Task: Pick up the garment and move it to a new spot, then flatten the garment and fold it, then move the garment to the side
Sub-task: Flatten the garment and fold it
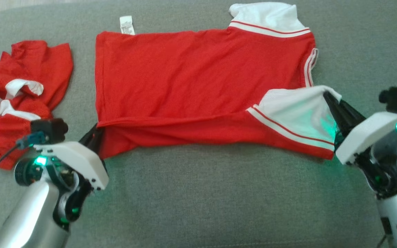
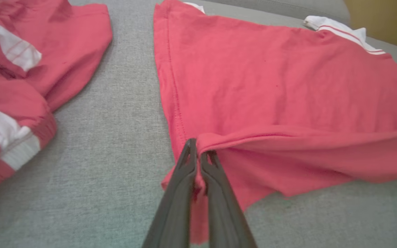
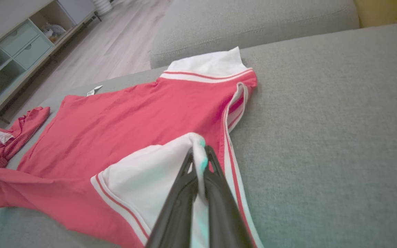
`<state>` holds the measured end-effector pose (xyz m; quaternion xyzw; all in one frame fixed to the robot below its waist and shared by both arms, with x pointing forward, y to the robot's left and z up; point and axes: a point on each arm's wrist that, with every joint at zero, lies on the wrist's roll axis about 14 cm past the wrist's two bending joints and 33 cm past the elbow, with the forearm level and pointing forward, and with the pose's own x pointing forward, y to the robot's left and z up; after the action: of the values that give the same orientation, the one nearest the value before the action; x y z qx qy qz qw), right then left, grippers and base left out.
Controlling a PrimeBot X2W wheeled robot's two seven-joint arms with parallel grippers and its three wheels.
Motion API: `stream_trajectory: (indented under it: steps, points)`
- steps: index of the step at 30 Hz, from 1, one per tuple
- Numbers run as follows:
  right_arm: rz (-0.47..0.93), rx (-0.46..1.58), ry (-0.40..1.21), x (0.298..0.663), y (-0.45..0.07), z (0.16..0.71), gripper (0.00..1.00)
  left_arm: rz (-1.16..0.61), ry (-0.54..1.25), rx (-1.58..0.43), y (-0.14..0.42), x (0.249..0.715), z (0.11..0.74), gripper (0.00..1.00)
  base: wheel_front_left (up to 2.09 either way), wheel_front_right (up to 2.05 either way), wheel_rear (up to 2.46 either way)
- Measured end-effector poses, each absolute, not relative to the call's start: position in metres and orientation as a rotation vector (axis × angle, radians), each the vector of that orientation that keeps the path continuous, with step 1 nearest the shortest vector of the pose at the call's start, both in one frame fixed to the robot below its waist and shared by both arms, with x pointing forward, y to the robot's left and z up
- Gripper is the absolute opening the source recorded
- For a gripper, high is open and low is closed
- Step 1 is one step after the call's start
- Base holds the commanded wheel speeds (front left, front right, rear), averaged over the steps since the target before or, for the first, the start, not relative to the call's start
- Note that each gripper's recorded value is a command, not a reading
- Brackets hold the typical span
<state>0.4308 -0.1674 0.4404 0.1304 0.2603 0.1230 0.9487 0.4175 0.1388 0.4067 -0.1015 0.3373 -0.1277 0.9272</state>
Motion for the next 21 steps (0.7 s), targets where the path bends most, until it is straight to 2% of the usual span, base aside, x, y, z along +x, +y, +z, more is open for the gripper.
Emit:
stream_trajectory:
  steps: [1,2,3,4,8,12,18,21]
  points:
    - [0.259,0.251,0.526,0.435,-0.166,0.438,0.0,-0.262,0.698,-0.207,0.14,0.42,0.404,0.0,0.0,0.0,0.0]
    - [0.262,0.247,0.513,0.439,-0.165,0.438,0.54,-0.266,0.705,-0.205,0.14,0.422,0.401,0.12,0.0,0.0,0.0]
    - [0.264,0.253,0.503,0.443,-0.164,0.437,1.0,-0.27,0.711,-0.206,0.139,0.423,0.399,0.73,0.0,0.0,0.0]
    - [0.268,0.246,0.499,0.444,-0.163,0.434,1.0,-0.276,0.709,-0.209,0.137,0.425,0.398,1.0,0.0,0.0,0.0]
    - [0.278,0.245,0.447,0.447,-0.158,0.43,1.0,-0.294,0.697,-0.222,0.13,0.426,0.392,1.0,0.0,0.0,0.0]
    - [0.258,0.239,0.317,0.455,-0.163,0.441,1.0,-0.255,0.59,-0.237,0.13,0.436,0.4,1.0,0.0,0.0,0.0]
    - [0.224,0.118,0.035,0.463,-0.18,0.488,1.0,-0.123,0.273,-0.15,0.146,0.45,0.441,1.0,0.0,0.0,0.0]
    - [0.202,0.084,-0.045,0.457,-0.184,0.505,1.0,-0.072,0.143,-0.111,0.148,0.444,0.459,1.0,0.0,0.0,0.0]
